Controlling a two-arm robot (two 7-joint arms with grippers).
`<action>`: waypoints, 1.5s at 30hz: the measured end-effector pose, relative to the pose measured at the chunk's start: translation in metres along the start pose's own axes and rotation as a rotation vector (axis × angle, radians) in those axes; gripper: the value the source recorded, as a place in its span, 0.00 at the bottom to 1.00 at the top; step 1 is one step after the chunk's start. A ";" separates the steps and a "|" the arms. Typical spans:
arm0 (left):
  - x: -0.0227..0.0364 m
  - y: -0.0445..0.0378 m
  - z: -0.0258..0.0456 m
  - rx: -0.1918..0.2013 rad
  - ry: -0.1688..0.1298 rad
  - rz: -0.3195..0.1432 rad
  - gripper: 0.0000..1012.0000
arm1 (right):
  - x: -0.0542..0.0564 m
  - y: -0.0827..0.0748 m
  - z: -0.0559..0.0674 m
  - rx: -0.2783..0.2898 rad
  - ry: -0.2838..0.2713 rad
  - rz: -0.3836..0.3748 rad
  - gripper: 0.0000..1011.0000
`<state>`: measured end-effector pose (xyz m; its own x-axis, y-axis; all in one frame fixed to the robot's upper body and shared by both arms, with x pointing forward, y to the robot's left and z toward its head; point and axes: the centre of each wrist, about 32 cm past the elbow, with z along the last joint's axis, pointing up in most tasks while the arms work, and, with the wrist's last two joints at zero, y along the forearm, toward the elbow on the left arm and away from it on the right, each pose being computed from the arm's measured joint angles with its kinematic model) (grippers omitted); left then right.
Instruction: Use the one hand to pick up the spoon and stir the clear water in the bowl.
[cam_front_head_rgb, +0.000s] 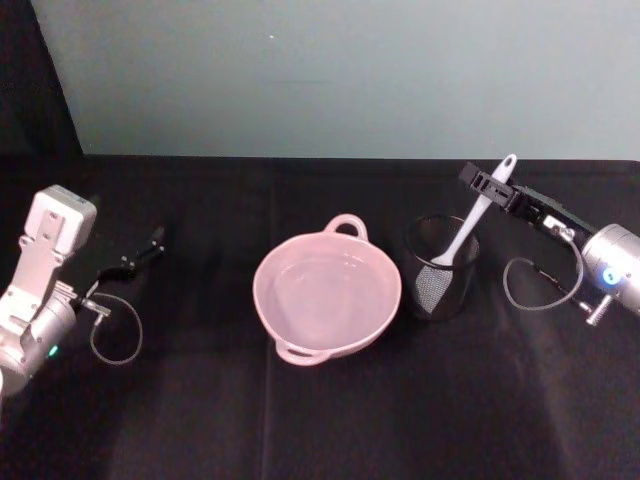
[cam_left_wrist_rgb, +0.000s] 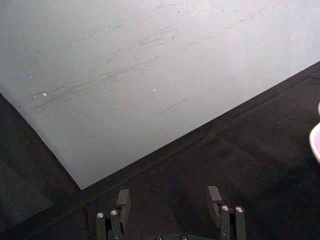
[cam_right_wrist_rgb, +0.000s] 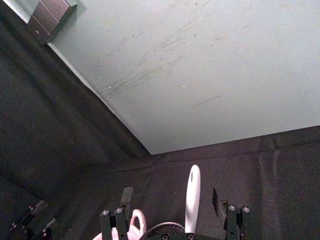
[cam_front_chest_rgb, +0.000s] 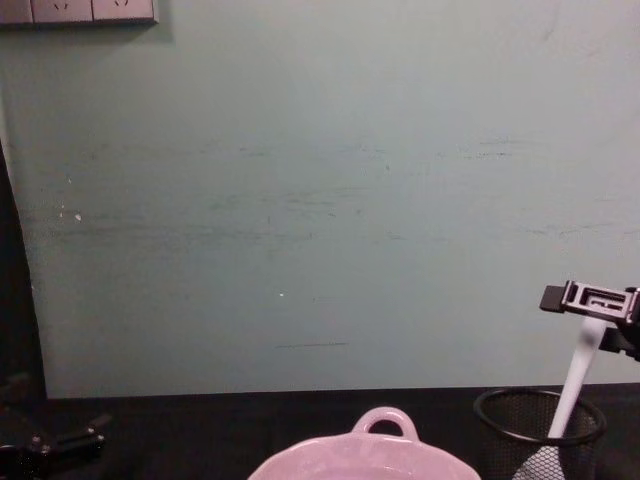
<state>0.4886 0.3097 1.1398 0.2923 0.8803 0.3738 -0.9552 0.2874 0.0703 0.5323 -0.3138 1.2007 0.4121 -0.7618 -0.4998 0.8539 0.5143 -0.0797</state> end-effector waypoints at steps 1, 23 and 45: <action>0.0000 0.0000 0.0000 0.000 0.000 0.000 1.00 | 0.000 0.000 0.000 0.001 -0.001 -0.001 0.99; 0.0000 0.0000 0.0000 0.000 0.000 0.000 1.00 | 0.000 0.002 0.000 0.011 0.000 -0.008 0.92; 0.0000 0.0000 0.0000 0.000 0.000 0.000 1.00 | 0.000 0.002 0.000 0.010 0.001 -0.007 0.26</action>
<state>0.4886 0.3097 1.1398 0.2923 0.8803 0.3737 -0.9553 0.2873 0.0702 0.5338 -0.3130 1.2007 0.4057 -0.7650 -0.5001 0.8599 0.5049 -0.0748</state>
